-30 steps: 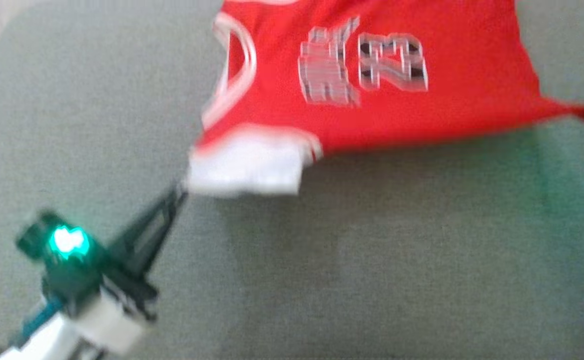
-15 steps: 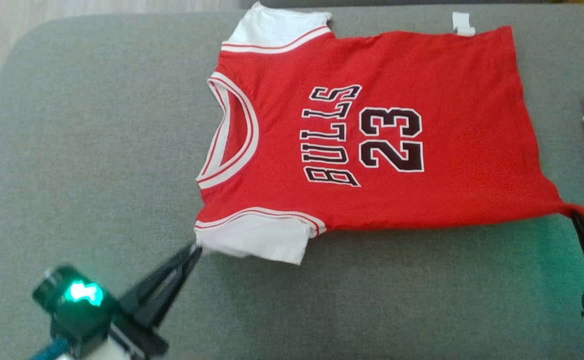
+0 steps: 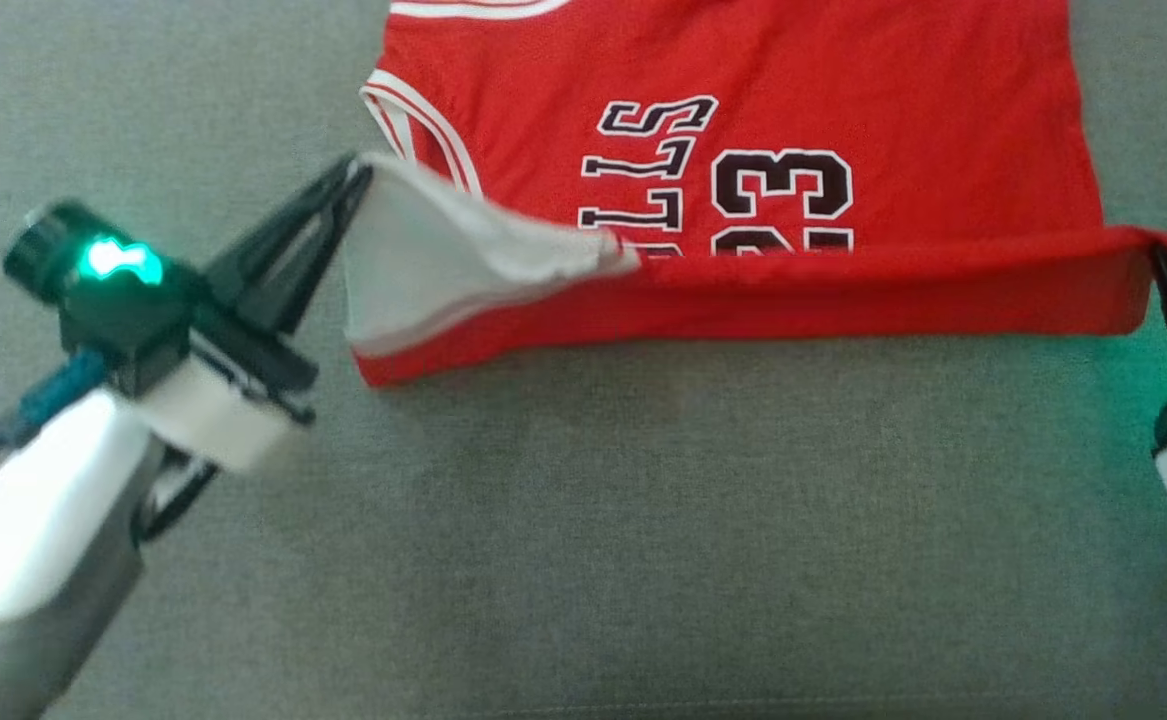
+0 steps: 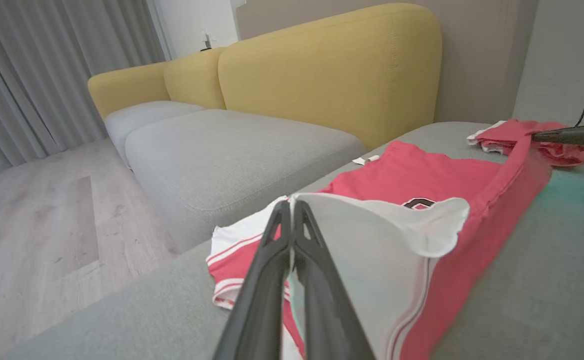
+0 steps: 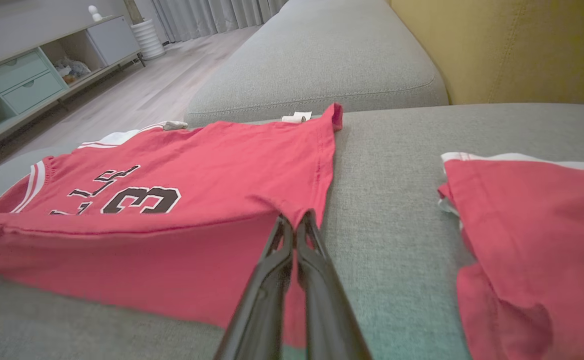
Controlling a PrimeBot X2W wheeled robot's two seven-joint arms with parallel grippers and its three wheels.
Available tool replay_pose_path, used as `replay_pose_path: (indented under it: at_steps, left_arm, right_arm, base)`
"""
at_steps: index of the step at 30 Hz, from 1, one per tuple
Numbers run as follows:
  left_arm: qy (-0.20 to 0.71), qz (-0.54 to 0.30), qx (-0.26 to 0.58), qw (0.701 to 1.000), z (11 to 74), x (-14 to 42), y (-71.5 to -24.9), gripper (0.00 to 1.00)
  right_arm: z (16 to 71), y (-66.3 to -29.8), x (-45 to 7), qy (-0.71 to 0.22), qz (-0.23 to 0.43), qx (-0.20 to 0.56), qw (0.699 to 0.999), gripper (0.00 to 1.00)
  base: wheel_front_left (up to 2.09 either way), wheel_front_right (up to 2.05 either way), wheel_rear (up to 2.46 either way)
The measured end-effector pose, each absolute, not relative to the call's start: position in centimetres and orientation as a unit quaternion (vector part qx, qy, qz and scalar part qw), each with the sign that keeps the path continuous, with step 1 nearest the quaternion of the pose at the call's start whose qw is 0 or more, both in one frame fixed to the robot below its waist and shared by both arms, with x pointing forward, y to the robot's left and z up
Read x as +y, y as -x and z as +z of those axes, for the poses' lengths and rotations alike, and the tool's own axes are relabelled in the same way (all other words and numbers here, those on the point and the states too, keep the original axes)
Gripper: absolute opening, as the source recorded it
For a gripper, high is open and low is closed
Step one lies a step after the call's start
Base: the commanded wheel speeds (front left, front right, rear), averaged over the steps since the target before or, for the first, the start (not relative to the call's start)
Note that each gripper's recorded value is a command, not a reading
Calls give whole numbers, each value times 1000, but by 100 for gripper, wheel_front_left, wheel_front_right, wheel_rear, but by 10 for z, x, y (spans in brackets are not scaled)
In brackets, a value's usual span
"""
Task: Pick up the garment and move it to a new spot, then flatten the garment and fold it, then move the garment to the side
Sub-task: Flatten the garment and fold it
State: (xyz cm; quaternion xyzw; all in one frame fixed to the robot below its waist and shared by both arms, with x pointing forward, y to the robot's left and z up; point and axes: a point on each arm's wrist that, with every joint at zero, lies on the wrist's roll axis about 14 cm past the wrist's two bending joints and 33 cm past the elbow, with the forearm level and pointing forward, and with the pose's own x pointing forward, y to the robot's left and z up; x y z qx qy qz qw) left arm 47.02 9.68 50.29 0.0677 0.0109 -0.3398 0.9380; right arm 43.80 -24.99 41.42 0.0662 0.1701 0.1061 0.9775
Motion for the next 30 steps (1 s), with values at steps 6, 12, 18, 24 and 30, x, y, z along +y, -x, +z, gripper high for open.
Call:
replay_pose_path:
  at_steps: [6, 12, 18, 24, 30]
  left_arm:
    - [-94, -332, -3, 939, 500, 95, -506, 0]
    - [-120, -329, 10, 937, 479, 95, -522, 0]
    - [-127, -289, 8, 949, 475, 99, -535, 100]
    - [-113, -261, 4, 959, 480, 102, -527, 100]
    - [-27, -225, 87, 970, 432, 105, -475, 100]
  right_arm:
    - [409, -458, -245, -71, 107, 170, 977, 0]
    - [404, -470, -239, -70, 111, 171, 976, 0]
    - [403, -473, -240, -71, 105, 171, 977, 100]
    - [426, -477, -240, -74, 97, 132, 984, 100]
    - [422, -452, -240, -83, 87, 139, 983, 100]
  base:
    - [0, 0, 0]
    - [0, 0, 0]
    - [0, 0, 0]
    - [0, 0, 0]
    - [0, 0, 0]
